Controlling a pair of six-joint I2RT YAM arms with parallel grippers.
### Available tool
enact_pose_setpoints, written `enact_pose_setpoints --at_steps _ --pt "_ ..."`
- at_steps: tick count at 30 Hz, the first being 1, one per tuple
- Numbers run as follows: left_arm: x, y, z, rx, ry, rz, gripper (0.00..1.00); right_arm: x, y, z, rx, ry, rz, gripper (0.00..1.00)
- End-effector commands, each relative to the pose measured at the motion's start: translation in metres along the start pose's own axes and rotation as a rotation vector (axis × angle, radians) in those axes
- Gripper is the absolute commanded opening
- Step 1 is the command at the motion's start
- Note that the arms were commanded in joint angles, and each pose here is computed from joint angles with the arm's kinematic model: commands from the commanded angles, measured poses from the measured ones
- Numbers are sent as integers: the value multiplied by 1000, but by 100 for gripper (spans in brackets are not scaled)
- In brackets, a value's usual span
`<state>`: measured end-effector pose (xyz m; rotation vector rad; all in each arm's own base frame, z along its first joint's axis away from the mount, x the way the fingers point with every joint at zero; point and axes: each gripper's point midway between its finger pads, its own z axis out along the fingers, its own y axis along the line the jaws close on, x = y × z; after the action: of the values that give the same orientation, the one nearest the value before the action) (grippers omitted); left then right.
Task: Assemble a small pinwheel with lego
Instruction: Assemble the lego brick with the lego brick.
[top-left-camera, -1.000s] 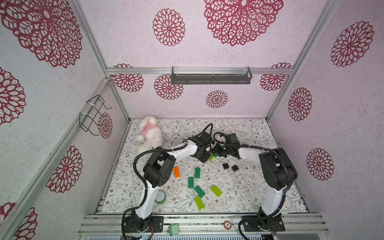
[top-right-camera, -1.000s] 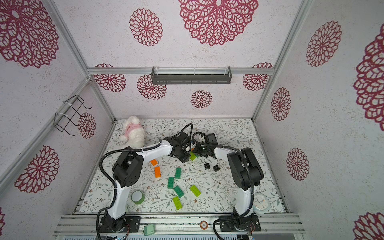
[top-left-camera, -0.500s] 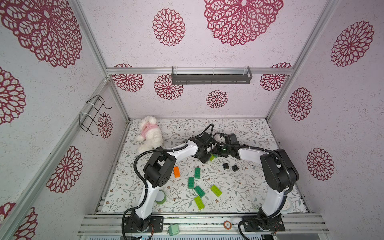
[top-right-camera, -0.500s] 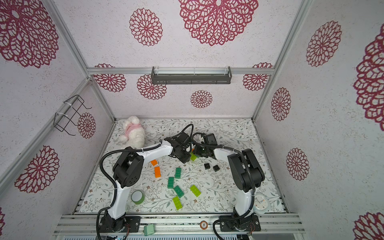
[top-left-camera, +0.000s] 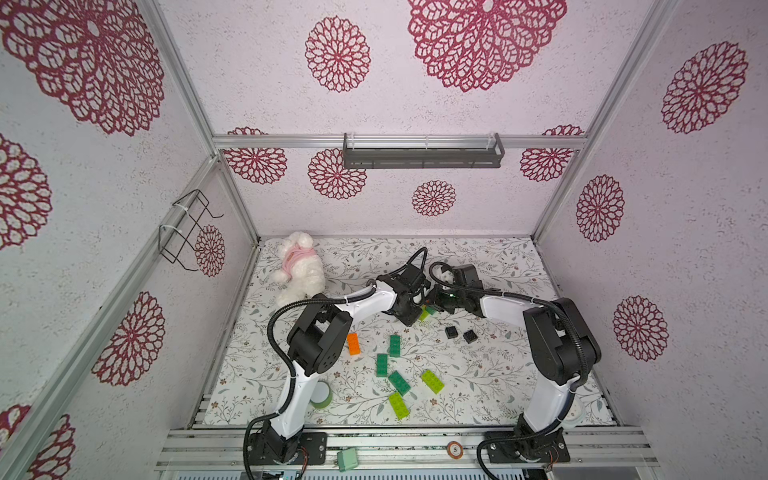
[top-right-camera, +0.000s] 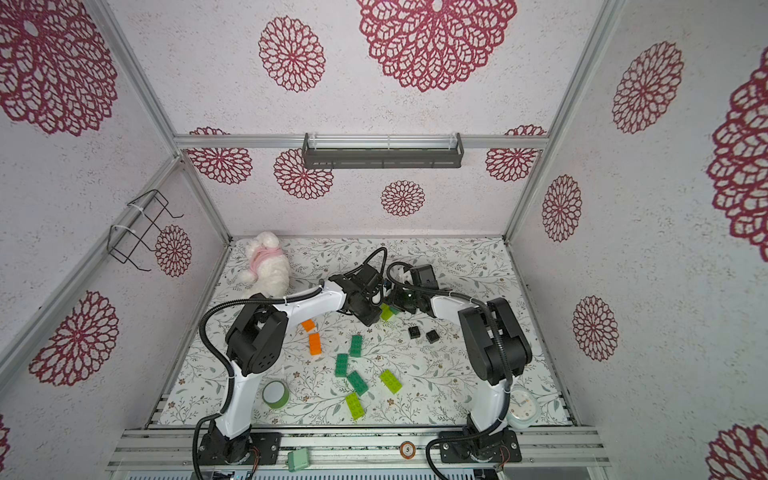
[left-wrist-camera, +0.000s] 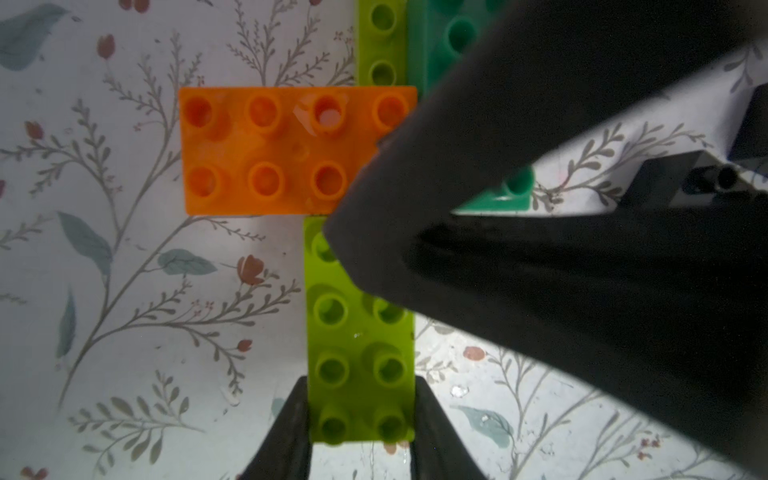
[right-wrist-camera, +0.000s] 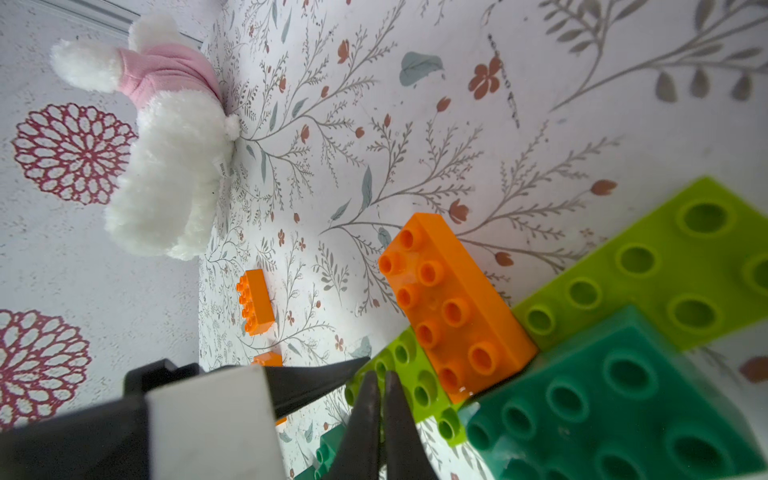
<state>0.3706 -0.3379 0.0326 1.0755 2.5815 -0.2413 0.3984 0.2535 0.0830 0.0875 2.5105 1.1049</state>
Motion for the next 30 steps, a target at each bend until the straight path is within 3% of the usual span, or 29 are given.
enact_pose_setpoints --at_steps 1,8,19,30 --pt "3 -2 7 -4 13 14 34 -2 10 -6 -34 -13 -9 9" --pt "3 -2 7 -6 10 14 35 12 -6 4 0 26 15 9" --pt "1 -2 4 -7 4 18 35 17 -50 1 222 22 8 8" --pt "-4 -2 1 -11 -14 20 37 41 -83 -2 349 63 23 6"
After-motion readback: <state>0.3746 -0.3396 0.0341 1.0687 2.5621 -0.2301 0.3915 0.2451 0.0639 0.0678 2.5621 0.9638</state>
